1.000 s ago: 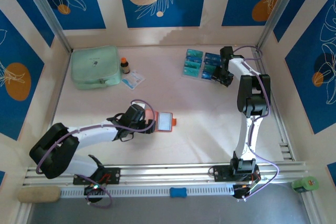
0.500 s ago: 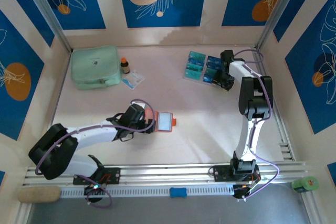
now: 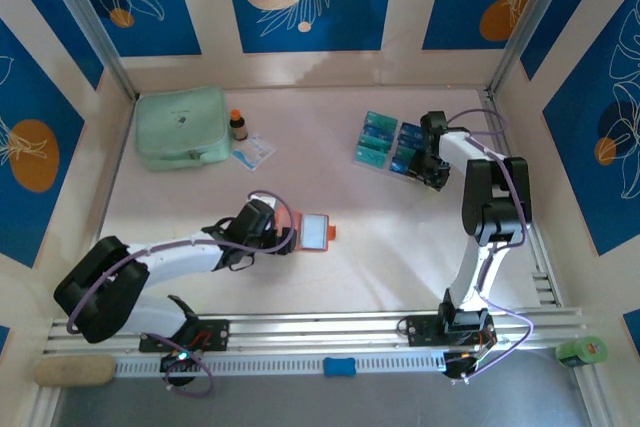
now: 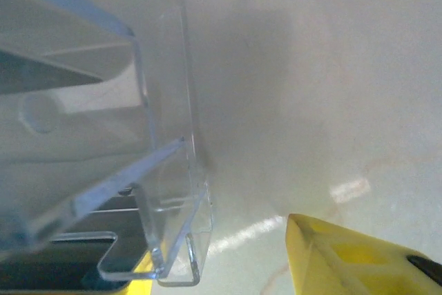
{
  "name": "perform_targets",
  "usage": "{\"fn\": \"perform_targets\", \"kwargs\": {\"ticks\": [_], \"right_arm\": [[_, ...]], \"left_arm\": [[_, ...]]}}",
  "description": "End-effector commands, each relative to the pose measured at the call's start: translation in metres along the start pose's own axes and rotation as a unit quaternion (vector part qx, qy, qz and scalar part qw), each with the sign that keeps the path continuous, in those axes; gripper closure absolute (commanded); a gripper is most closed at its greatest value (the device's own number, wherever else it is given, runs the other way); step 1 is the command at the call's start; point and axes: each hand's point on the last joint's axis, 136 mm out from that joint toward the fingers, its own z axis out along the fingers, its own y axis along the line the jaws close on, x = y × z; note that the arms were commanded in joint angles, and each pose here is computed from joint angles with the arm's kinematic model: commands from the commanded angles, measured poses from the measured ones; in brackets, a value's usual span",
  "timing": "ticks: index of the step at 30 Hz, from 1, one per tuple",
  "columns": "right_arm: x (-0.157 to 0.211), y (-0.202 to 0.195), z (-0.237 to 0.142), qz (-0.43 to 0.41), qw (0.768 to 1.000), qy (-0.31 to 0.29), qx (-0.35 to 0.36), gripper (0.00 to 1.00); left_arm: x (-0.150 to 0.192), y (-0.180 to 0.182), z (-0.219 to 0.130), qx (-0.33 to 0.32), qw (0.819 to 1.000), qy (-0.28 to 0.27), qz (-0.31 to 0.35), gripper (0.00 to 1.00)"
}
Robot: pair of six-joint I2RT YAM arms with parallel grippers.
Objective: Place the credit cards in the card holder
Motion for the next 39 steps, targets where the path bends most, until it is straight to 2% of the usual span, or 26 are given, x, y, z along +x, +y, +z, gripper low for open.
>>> {"fn": "perform_targets", "kwargs": {"ticks": [1,5,8,16,21,28,39], "right_arm": [[0.036,-0.026,0.000,-0.002,0.998,0.040,0.042,0.48],[0.049,-0.026,-0.012,0.000,0.999,0.035,0.016,0.48],[0.055,-0.012,-0.030,-0.009,0.999,0.026,-0.026,0.48],[0.067,0.046,-0.094,-0.060,0.988,-0.017,-0.144,0.48],[0.078,0.103,-0.109,-0.116,0.962,-0.017,-0.245,0.48],[0.096,0.155,-0.086,-0.162,0.945,0.027,-0.284,0.50],[0.103,0.179,-0.048,-0.160,0.945,0.065,-0.279,0.52]], "left_arm": [[-0.004,-0.002,-0.002,0.013,1.000,-0.013,-0.002,0.00],[-0.003,-0.003,-0.003,0.018,1.000,-0.015,-0.004,0.00],[-0.005,-0.003,-0.005,0.017,1.000,-0.015,-0.002,0.00],[-0.006,0.003,-0.011,0.001,1.000,-0.018,-0.012,0.00],[-0.003,0.010,-0.013,-0.012,1.000,-0.020,-0.019,0.00],[-0.005,0.014,-0.015,-0.025,0.999,-0.024,-0.029,0.00],[-0.008,0.015,-0.015,-0.034,0.999,-0.020,-0.033,0.00]]}}
